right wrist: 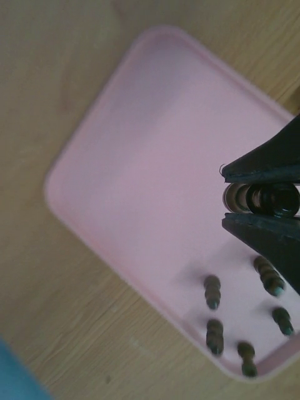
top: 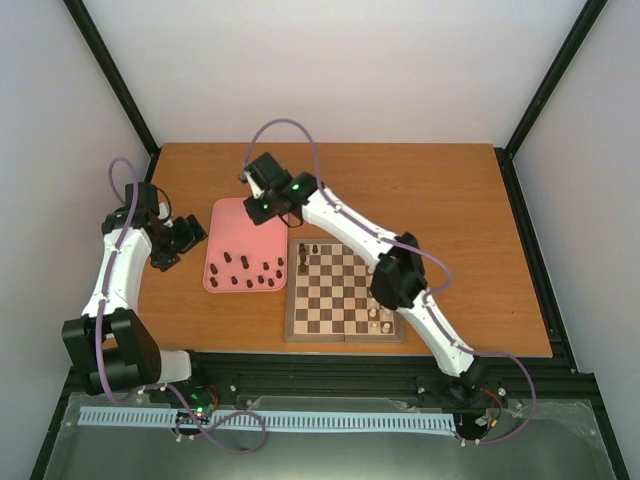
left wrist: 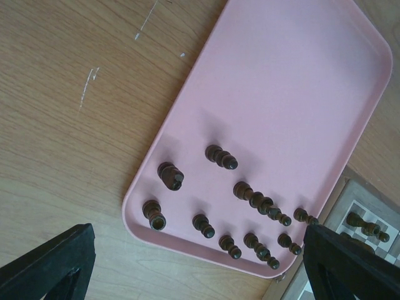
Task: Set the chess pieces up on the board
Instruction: Pick up the chess piece from the storage box, then place the chess piece on the chessboard.
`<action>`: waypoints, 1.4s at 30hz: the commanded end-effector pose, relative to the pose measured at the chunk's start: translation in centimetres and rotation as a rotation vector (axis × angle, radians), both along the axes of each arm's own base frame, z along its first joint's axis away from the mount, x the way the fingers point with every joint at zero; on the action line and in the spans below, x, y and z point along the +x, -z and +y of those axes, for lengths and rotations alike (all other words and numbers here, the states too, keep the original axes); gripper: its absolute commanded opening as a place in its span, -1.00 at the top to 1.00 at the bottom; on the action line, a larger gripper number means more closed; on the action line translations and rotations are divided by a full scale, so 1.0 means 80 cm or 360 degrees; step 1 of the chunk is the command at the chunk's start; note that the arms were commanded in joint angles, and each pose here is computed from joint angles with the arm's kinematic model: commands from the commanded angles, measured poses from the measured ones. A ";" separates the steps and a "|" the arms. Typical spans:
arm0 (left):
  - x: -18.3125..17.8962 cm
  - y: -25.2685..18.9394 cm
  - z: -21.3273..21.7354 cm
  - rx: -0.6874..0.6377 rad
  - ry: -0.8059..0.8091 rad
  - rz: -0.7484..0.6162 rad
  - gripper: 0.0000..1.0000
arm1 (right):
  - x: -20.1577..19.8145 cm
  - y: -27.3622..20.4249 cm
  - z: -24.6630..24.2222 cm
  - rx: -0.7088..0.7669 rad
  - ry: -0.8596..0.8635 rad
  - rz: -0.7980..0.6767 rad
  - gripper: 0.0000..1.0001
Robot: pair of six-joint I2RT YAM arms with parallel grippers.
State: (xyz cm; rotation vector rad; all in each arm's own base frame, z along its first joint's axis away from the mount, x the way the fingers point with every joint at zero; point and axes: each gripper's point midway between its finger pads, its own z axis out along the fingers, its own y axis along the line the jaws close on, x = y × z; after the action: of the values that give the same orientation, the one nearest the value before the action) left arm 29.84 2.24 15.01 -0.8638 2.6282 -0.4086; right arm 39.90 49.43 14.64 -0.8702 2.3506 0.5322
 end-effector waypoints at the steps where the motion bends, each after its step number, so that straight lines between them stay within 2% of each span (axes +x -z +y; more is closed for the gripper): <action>1: 0.006 -0.009 -0.001 -0.0014 -0.0005 -0.0047 -0.85 | -0.017 -0.097 -0.048 -0.0009 0.0063 -0.0103 0.94; 6: 0.007 -0.008 -0.001 -0.0012 -0.0008 -0.0051 -0.85 | -0.085 -0.043 -0.110 -0.0208 0.0105 0.0100 0.94; 8: 0.007 -0.007 0.000 -0.0010 -0.0009 -0.0047 -0.85 | -0.109 -0.034 -0.130 -0.0210 0.0149 0.0150 0.95; 14: 0.007 -0.004 -0.001 -0.0013 -0.0005 -0.0038 -0.85 | -0.159 -0.015 -0.151 -0.0265 0.0150 0.0218 0.94; 21: 0.007 -0.004 -0.001 -0.0008 -0.0004 -0.0032 -0.85 | -0.171 0.020 -0.151 -0.0252 0.0196 0.0248 0.95; 26: 0.005 -0.002 -0.001 -0.0002 -0.0006 -0.0031 -0.85 | -0.173 0.033 -0.145 -0.0305 0.0228 0.0168 0.94; 31: 0.004 -0.002 -0.001 0.0001 -0.0003 -0.0032 -0.85 | -0.163 0.040 -0.150 -0.0321 0.0274 0.0096 0.95; 42: 0.002 0.000 -0.001 0.0000 -0.0004 -0.0027 -0.86 | -0.168 0.053 -0.143 -0.0277 0.0245 0.0127 0.94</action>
State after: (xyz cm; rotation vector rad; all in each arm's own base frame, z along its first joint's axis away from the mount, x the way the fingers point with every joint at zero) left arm 29.65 2.10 14.52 -0.8676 2.6371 -0.4163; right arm 26.22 37.41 9.77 -0.7781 2.5768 0.2727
